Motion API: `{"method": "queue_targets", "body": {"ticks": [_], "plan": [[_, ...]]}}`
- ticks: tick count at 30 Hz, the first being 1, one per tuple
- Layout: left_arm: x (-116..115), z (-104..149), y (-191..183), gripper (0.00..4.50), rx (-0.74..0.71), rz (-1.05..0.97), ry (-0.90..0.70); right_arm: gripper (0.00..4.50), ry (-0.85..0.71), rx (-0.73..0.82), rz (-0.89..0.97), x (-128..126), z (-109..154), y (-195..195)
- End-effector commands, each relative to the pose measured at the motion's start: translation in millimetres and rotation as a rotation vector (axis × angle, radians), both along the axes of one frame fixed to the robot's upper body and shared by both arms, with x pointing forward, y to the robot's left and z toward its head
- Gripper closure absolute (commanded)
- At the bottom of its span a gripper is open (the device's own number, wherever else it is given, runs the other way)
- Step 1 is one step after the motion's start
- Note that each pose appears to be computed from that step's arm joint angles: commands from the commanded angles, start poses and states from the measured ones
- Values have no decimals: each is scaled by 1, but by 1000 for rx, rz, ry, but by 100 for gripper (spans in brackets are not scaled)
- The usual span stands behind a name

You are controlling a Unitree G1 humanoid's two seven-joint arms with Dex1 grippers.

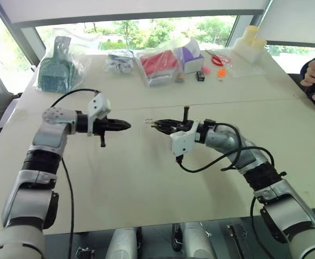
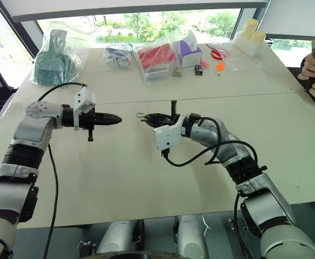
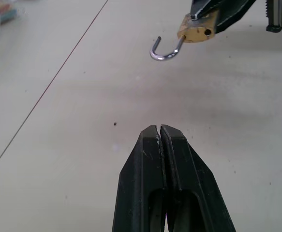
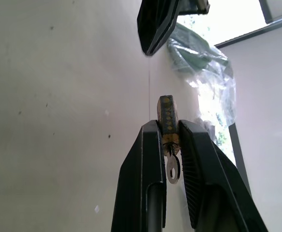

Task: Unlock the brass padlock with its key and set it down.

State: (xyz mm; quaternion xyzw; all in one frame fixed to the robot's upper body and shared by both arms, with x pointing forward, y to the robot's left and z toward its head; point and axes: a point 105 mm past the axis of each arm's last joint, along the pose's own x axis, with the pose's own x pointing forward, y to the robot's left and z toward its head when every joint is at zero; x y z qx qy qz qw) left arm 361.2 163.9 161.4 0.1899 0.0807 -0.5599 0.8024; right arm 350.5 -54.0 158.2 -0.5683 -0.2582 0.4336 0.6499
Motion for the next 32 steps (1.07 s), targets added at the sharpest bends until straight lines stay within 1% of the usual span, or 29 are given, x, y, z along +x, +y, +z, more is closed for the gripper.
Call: {"method": "queue_targets", "body": {"ticks": [1,6,10,12,14,15,16,17,19,21,24,27,29,32], "plan": [[-4,17,4,445,-31,29,-59,450,-49,-32,-14,11,-4,-3],[-15,16,-1,445,-22,27,-83,450,-15,-131,-7,19,-27,-2],[-22,12,-5,445,-15,28,-95,450,13,-154,17,19,-34,2],[-23,12,-6,450,-23,35,-95,350,43,-165,32,16,-37,3],[-25,12,-6,450,-25,37,-99,271,61,-184,46,12,-39,2],[-26,12,-7,450,-25,37,-101,221,63,-193,53,10,-39,1],[-28,12,-8,450,-28,31,-100,160,74,-205,54,8,-38,-1],[-29,13,-9,450,-30,28,-98,111,83,-213,55,7,-37,-3],[-32,13,-10,450,-25,20,-91,3,109,-237,56,1,-31,-11],[-33,13,-10,450,-21,16,-87,3,139,-246,49,-3,-26,-17],[-36,13,-11,450,-19,9,-76,3,343,-150,-27,-9,-11,-35],[-38,11,-11,450,-17,9,-69,3,540,-72,-98,-17,-2,-50],[-39,11,-10,450,-20,8,-62,3,665,-23,-130,-25,6,-61],[-41,10,-10,450,-27,8,-49,3,760,36,-149,-35,18,-65]]}}
